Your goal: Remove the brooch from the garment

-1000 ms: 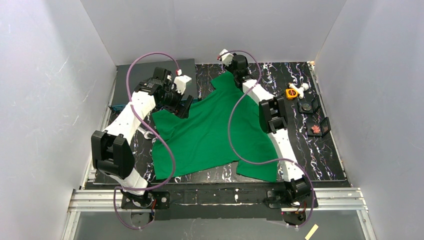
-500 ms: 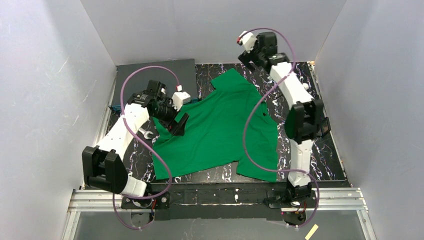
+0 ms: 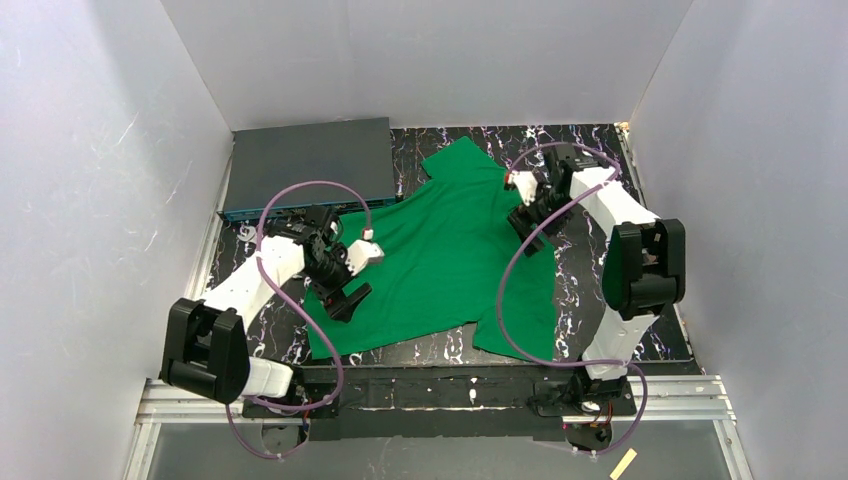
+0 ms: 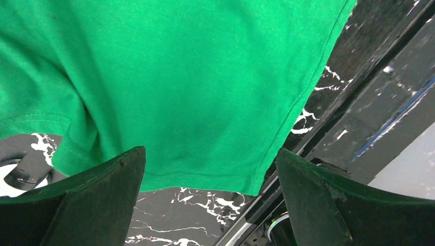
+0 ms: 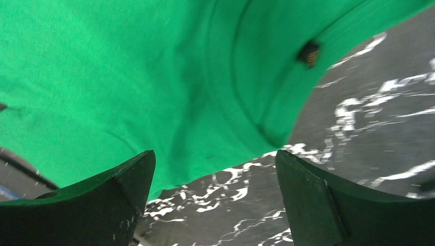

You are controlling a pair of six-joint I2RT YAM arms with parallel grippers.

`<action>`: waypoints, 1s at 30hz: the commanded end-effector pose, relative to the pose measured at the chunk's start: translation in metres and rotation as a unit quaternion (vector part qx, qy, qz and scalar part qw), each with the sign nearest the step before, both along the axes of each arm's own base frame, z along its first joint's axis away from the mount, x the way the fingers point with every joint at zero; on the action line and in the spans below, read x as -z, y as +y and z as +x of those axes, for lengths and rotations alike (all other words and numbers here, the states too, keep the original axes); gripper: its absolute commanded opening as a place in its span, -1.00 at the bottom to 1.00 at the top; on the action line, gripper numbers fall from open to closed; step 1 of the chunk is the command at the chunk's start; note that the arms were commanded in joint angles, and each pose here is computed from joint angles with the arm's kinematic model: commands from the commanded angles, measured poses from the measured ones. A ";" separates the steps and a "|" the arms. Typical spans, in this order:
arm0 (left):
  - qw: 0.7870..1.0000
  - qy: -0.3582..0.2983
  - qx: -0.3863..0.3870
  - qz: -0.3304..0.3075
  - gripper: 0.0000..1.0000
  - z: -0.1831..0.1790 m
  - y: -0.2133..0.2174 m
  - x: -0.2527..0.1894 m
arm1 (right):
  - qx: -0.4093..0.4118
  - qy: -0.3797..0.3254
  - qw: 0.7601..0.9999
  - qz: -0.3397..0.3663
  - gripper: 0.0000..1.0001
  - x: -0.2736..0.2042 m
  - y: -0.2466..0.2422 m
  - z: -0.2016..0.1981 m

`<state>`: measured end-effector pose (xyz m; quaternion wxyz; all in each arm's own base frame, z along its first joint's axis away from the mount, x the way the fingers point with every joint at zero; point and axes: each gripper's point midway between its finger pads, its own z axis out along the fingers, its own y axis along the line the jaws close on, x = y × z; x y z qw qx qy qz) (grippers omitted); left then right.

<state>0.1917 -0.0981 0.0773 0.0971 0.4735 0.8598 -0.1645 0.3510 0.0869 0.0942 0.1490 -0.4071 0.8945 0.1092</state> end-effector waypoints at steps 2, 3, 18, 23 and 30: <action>0.996 -0.012 0.068 0.055 0.97 -0.016 0.011 0.021 | -0.013 0.013 1.000 0.010 0.88 0.001 0.001 -0.030; 0.995 -0.011 0.081 0.064 0.97 -0.022 0.012 0.026 | -0.012 0.021 1.000 0.003 0.88 0.007 -0.002 -0.034; 0.981 0.016 0.170 0.095 0.92 -0.065 0.012 0.053 | -0.041 0.027 0.988 -0.147 0.80 0.054 -0.059 -0.056; 0.979 0.031 0.186 0.073 0.89 -0.074 0.001 0.050 | -0.027 0.029 0.982 -0.183 0.73 0.060 -0.075 -0.057; 0.974 0.051 0.214 0.058 0.82 -0.091 -0.006 0.049 | -0.017 0.040 0.980 -0.197 0.72 0.058 -0.089 -0.060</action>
